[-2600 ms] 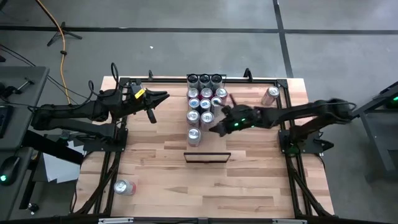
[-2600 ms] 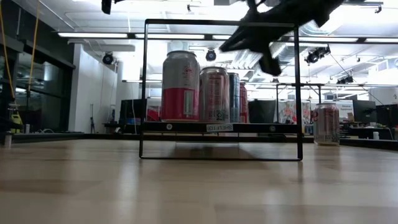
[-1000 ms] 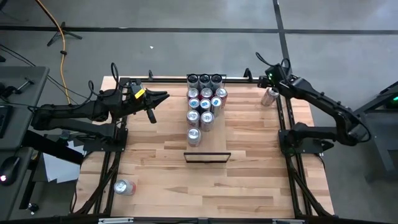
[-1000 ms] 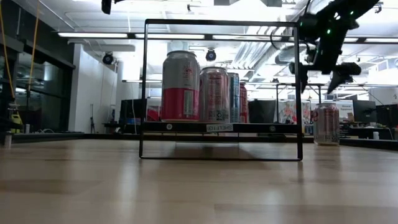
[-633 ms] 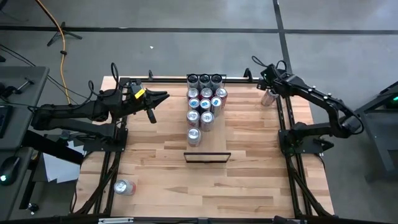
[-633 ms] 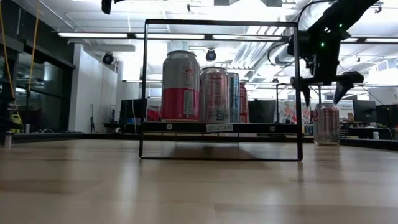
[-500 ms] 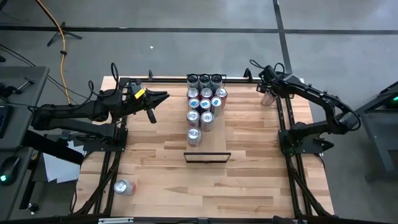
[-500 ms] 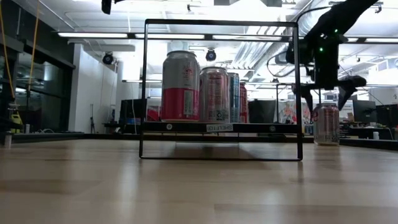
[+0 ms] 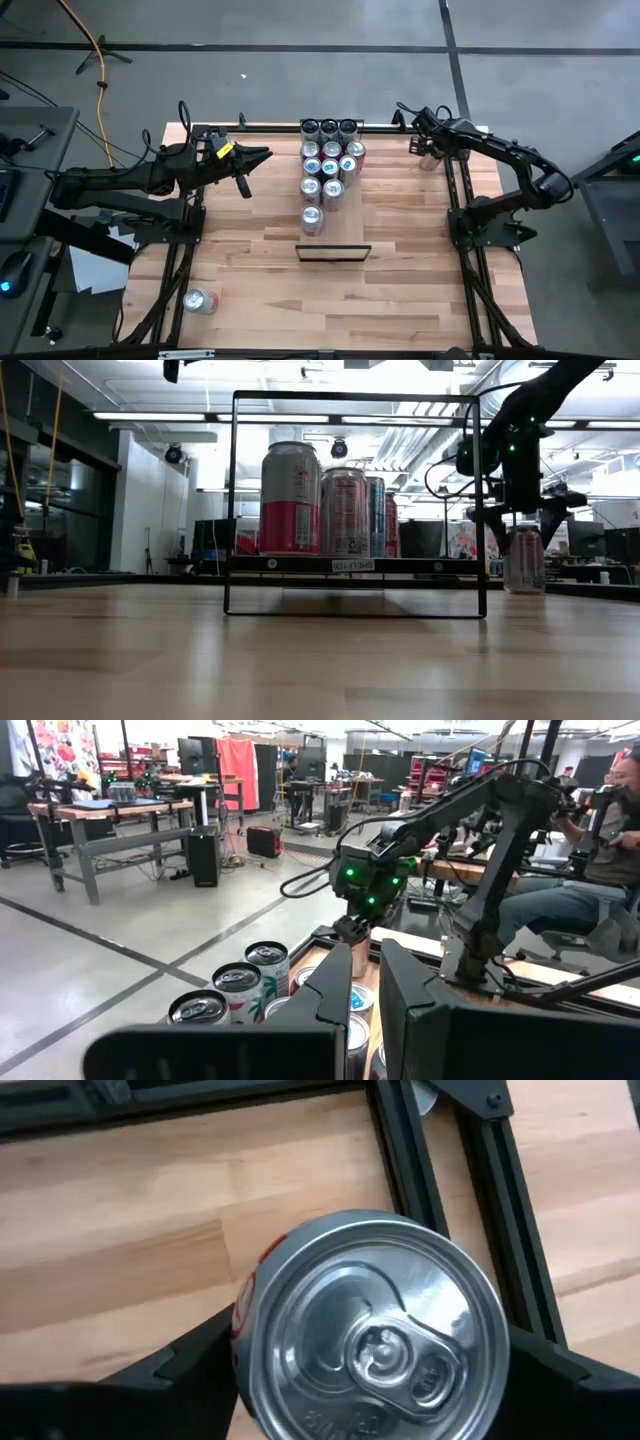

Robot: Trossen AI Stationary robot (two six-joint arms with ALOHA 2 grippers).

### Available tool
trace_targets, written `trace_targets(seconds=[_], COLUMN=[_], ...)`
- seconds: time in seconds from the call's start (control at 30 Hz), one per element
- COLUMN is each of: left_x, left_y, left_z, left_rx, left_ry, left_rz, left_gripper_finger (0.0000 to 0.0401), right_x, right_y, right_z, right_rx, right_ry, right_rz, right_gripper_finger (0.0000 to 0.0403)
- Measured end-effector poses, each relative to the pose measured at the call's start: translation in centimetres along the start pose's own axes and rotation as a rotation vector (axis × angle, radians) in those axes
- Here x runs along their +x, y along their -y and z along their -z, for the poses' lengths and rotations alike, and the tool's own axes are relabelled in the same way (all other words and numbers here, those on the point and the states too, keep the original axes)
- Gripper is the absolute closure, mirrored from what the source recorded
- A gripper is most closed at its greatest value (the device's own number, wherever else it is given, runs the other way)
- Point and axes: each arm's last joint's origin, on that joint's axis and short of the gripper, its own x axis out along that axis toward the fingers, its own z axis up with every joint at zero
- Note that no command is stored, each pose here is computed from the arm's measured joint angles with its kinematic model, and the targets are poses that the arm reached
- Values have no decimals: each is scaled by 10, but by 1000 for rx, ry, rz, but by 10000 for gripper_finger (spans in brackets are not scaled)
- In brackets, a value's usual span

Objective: Place canned beverage on shelf
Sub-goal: Put the red-silver soda can on the shelf aligned with the other red-silver soda can

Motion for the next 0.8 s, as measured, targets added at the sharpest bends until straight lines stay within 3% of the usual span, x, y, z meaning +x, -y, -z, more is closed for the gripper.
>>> trace_targets(seconds=[0.3, 0.53, 0.8], left_x=[0, 0, 0], left_y=[0, 0, 0], left_z=[0, 0, 0], left_rx=[1, 1, 0], left_ry=[0, 0, 0], left_rz=[0, 0, 0], left_gripper_finger=[398, 398, 398], right_x=[-29, -70, -102], right_y=[9, 18, 15], right_z=[8, 28, 64], right_rx=[-150, -216, -276], right_ry=[42, 88, 31], right_rz=[-111, -345, -573], right_gripper_finger=[111, 111, 111])
